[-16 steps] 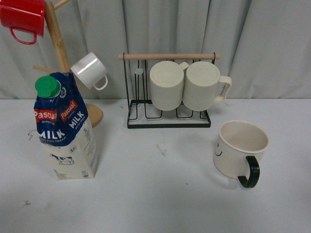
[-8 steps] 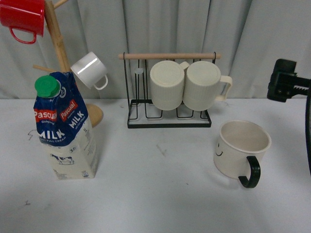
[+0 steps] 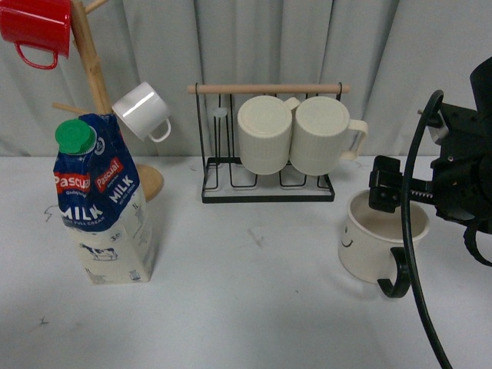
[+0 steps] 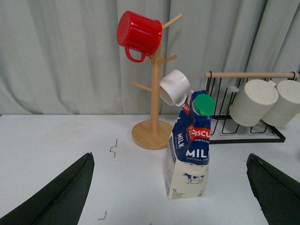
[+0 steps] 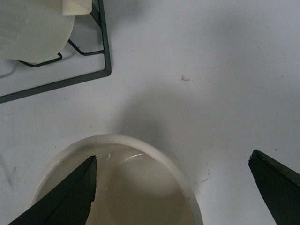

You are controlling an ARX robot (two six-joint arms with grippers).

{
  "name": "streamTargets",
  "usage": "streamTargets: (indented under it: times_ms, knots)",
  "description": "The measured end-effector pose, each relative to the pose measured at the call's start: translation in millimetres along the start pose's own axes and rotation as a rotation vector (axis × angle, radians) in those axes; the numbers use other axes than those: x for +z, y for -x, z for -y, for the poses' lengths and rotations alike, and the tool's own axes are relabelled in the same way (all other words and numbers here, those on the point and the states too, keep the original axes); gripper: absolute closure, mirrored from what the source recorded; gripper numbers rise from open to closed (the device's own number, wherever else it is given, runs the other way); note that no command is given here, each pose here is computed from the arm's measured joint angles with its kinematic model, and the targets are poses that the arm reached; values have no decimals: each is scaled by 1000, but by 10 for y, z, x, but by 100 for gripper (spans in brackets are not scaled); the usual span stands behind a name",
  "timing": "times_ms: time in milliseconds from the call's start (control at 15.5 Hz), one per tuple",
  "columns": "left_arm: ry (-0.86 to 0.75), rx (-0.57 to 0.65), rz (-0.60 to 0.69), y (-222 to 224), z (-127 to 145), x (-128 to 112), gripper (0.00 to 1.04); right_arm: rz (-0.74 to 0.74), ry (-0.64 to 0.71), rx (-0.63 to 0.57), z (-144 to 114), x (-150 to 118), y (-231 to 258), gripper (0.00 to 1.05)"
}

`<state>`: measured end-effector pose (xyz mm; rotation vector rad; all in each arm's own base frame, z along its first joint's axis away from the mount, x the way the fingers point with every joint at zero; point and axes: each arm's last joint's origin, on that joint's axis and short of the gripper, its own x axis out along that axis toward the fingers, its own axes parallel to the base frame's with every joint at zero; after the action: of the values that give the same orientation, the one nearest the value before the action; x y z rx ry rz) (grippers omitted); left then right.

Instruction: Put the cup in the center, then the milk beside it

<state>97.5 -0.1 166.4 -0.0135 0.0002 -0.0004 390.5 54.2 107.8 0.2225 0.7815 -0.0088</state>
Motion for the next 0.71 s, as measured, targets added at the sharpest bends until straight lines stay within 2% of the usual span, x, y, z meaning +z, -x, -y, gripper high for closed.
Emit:
streamTargets:
  times_ms: [387, 516, 645, 710]
  knots:
    - [0, 0, 0, 0, 0, 0, 7, -6, 2, 4, -7, -22, -15, 8]
    - [0, 0, 0, 0, 0, 0, 7, -13, 1, 3, -1, -37, -17, 21]
    - [0, 0, 0, 0, 0, 0, 7, -49, -13, 10, 98, -133, -4, 90]
    - [0, 0, 0, 0, 0, 0, 7, -51, -19, 22, 94, -136, 49, 100]
